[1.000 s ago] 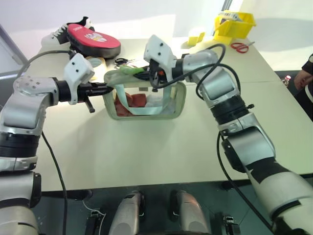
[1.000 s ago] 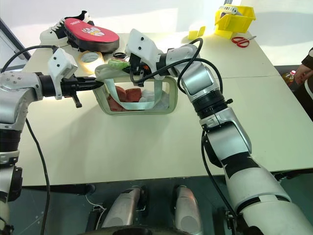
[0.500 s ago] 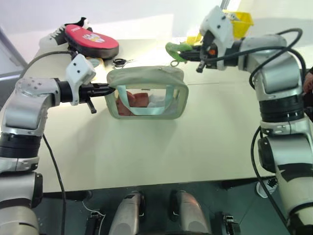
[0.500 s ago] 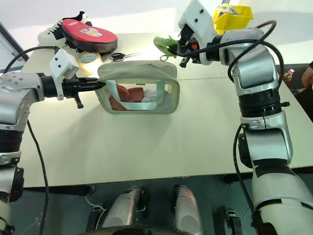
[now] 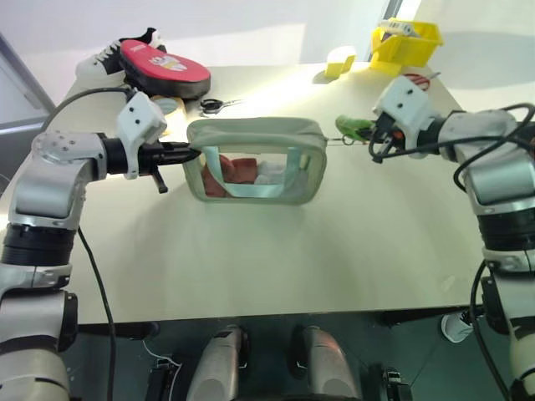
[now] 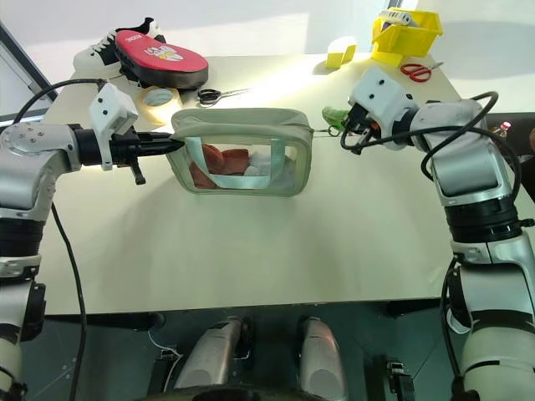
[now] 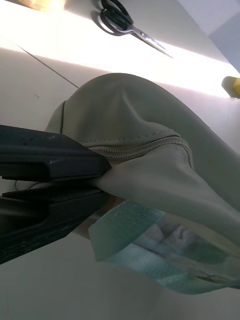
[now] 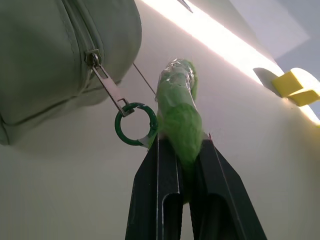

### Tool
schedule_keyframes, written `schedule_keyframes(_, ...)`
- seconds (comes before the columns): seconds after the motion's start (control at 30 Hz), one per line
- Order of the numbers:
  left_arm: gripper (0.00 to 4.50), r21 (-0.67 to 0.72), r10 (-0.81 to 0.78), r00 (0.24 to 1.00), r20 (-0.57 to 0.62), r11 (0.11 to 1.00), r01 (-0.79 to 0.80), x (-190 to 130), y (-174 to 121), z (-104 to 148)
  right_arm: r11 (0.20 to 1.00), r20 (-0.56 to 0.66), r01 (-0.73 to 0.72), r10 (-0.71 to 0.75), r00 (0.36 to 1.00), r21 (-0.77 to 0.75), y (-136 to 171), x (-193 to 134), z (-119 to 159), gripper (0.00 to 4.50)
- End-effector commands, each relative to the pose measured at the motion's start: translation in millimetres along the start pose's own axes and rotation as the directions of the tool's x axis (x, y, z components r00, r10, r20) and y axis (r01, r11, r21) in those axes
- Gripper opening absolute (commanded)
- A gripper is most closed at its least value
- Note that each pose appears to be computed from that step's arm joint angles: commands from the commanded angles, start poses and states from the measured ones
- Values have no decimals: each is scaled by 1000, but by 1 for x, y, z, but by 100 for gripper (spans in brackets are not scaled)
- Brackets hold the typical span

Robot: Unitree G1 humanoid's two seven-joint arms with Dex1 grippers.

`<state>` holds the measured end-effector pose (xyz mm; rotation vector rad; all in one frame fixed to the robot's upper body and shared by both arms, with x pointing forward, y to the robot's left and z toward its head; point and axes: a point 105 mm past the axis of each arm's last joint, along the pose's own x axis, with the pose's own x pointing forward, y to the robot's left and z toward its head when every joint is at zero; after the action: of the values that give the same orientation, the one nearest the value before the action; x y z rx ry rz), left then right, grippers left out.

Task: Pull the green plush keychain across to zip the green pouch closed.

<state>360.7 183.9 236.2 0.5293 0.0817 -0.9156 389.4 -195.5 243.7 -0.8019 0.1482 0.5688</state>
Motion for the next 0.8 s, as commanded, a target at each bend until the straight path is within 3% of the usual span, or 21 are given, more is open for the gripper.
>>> schedule_keyframes(0.03, 0, 26, 38, 999, -7, 999, -38, -11, 7, 6, 999, -30, 27, -26, 999, 33, 13, 6, -18, 11)
schedule_keyframes(0.27, 0, 25, 33, 999, -6, 999, -33, -9, 6, 8, 950, 19, -119, 118, 993, 289, 95, 55, -32, 11)
schedule_keyframes(0.37, 0, 27, 34, 999, -7, 999, -34, -10, 6, 8, 940, 24, -119, 118, 993, 320, 100, 60, -33, 11)
schedule_keyframes(0.5, 0, 29, 37, 999, -9, 999, -37, -11, 6, 9, 934, 59, -101, 86, 995, 343, 84, 57, -24, 11)
schedule_keyframes(0.53, 0, 29, 39, 999, -9, 999, -39, -11, 6, 9, 933, 74, -100, 80, 994, 345, 76, 53, -20, 76)
schedule_keyframes(0.6, 0, 26, 41, 999, -6, 999, -41, -11, 6, 9, 934, 88, -101, 75, 993, 342, 66, 48, -15, 147)
schedule_keyframes(0.7, 114, 15, 67, 998, 11, 998, -67, -15, 12, 12, 959, 110, -92, 64, 992, 267, 28, 22, -3, 305)
schedule_keyframes(0.8, 273, 6, 73, 997, 8, 997, -73, -24, 16, 13, 976, 121, -115, 93, 988, 184, 2, -4, 8, 450)
